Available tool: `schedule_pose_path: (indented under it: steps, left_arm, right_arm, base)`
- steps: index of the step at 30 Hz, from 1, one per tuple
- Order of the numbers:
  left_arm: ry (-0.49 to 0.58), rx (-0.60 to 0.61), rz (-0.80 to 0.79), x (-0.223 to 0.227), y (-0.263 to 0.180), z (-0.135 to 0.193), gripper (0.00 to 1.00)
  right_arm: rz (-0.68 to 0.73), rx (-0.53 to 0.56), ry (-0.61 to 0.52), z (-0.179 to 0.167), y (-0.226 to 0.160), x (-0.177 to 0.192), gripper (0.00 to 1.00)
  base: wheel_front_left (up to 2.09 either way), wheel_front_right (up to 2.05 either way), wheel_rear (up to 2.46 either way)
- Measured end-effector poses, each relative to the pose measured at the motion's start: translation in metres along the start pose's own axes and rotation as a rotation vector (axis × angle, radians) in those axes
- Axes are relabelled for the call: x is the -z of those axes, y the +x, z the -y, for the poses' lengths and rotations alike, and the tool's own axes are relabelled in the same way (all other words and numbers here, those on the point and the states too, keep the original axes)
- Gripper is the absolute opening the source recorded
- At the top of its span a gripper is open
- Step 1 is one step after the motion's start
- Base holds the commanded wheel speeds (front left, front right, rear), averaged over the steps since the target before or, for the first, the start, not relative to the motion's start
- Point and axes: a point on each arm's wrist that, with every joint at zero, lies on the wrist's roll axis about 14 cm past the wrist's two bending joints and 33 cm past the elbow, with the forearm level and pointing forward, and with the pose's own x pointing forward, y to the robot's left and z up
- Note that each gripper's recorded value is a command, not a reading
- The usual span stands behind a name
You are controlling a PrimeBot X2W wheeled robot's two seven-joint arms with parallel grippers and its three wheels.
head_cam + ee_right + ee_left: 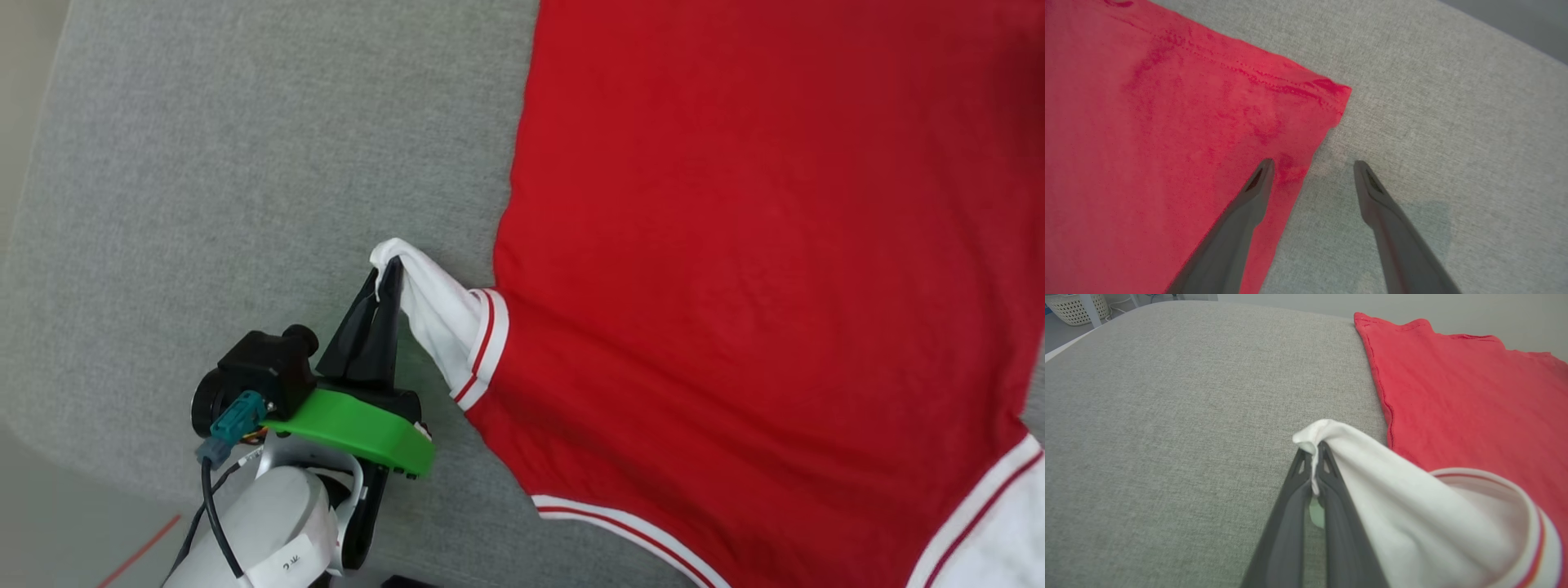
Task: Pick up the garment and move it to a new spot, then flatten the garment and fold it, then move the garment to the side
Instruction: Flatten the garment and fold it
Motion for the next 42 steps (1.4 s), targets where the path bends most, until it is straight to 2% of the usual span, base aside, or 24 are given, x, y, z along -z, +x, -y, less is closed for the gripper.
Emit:
schedule_pose_path:
  steps: [3, 6, 7, 8, 16, 20, 25, 29, 34, 42]
  left_arm:
    - [0.010, -0.028, -0.014, 0.006, -0.001, -0.009, 0.00]
    - [0.026, -0.047, -0.029, 0.011, -0.002, -0.015, 0.00]
    - [0.030, -0.056, -0.039, 0.015, -0.003, -0.019, 0.00]
    - [0.031, -0.056, -0.038, 0.015, -0.004, -0.019, 0.00]
    - [0.038, -0.057, -0.017, 0.007, -0.012, -0.023, 0.00]
    - [0.040, -0.057, 0.001, 0.000, -0.023, -0.024, 0.00]
    - [0.053, -0.043, 0.018, -0.007, -0.037, -0.023, 0.00]
    - [0.061, -0.021, 0.038, -0.014, -0.044, -0.016, 0.00]
    - [0.065, 0.032, 0.050, -0.020, -0.043, 0.001, 0.00]
    - [0.073, 0.115, 0.074, -0.030, -0.038, 0.029, 0.00]
  right_arm:
    - [-0.069, -0.028, -0.001, -0.009, 0.027, 0.019, 1.00]
    - [-0.111, -0.026, -0.007, -0.004, 0.036, 0.030, 1.00]
    - [-0.111, -0.040, -0.011, -0.005, 0.037, 0.031, 0.15]
    - [-0.103, -0.039, -0.013, -0.005, 0.035, 0.030, 0.00]
    - [0.076, -0.058, -0.027, -0.017, 0.008, 0.009, 0.00]
    - [0.182, -0.043, -0.071, -0.018, -0.029, -0.001, 0.00]
    - [0.231, -0.024, -0.127, -0.014, -0.074, 0.019, 0.00]
    - [0.252, 0.004, -0.117, -0.002, -0.109, 0.051, 0.00]
    - [0.220, 0.061, -0.070, 0.018, -0.142, 0.114, 0.00]
    - [0.144, 0.067, 0.106, 0.014, -0.167, 0.223, 0.00]
  base:
    - [0.00, 0.00, 0.00]
    - [0.00, 0.00, 0.00]
    - [0.00, 0.00, 0.00]
    - [0.00, 0.00, 0.00]
    - [0.00, 0.00, 0.00]
    - [0.00, 0.00, 0.00]
    - [0.00, 0.00, 0.00]
    - [0.00, 0.00, 0.00]
    - [0.00, 0.00, 0.00]
    - [0.00, 0.00, 0.00]
